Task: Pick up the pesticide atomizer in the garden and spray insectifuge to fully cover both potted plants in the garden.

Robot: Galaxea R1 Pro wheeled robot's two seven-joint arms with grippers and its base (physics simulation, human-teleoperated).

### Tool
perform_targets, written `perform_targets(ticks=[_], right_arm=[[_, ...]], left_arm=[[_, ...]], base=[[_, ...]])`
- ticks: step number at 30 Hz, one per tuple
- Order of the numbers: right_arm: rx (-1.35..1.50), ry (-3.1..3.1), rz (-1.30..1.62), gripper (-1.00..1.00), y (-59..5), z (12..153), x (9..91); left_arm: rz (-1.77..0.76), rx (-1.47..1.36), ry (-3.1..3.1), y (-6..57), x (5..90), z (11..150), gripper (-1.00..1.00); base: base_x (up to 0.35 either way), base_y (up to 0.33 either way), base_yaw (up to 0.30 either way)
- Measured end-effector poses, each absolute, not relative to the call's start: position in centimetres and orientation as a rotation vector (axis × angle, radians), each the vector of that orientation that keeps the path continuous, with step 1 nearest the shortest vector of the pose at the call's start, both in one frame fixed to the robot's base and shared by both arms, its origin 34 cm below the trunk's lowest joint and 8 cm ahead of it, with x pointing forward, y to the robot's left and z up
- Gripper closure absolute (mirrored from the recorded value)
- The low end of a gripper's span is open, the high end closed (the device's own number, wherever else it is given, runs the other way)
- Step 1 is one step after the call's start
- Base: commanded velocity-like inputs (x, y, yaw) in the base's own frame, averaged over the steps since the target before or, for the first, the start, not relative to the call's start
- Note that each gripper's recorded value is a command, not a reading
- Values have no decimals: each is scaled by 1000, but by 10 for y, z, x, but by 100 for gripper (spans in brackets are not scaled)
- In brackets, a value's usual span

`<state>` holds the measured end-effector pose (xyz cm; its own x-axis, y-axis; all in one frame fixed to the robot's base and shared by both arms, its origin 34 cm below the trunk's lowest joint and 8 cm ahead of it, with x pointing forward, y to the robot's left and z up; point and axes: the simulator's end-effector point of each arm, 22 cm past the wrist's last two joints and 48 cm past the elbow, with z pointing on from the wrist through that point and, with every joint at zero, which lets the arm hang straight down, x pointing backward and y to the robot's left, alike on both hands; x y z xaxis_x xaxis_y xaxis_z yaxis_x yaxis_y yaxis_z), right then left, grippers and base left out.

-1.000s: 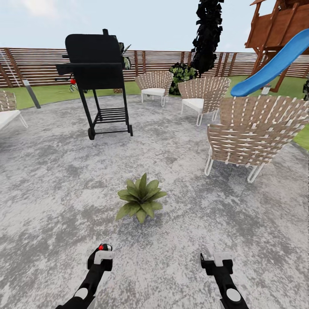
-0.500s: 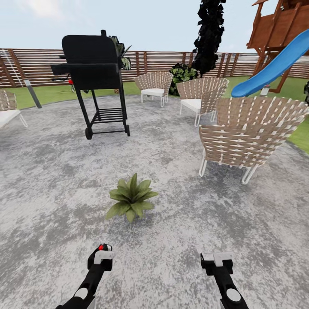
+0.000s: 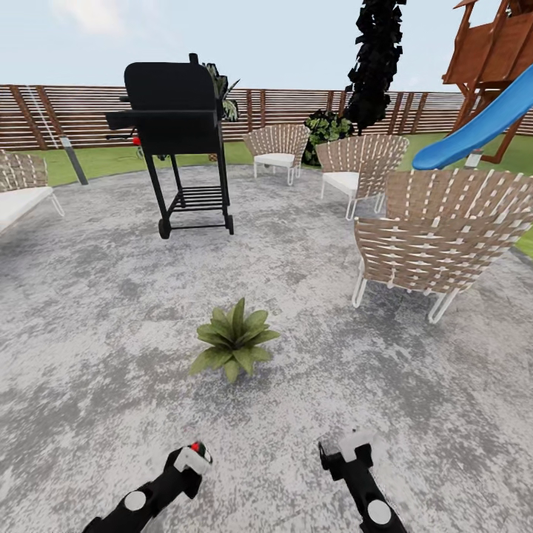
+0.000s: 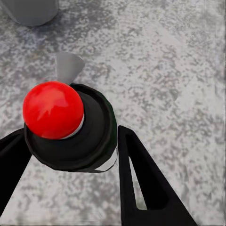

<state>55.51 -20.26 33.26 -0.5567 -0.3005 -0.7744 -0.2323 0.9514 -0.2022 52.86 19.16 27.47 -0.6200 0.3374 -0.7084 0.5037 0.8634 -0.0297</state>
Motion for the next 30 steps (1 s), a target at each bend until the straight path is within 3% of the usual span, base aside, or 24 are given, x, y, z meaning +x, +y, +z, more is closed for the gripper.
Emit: perform_targets(ticks=[7,30], right_arm=[[-539,2132,26,-100,-135,340,552],[-478,2101,-8,-100,-132,352,564]], left_arm=[[-336,701,2345,221,512,268,100],[-296,644,2330,237,526,274,100]], base=[[0,0,0],[0,0,0]])
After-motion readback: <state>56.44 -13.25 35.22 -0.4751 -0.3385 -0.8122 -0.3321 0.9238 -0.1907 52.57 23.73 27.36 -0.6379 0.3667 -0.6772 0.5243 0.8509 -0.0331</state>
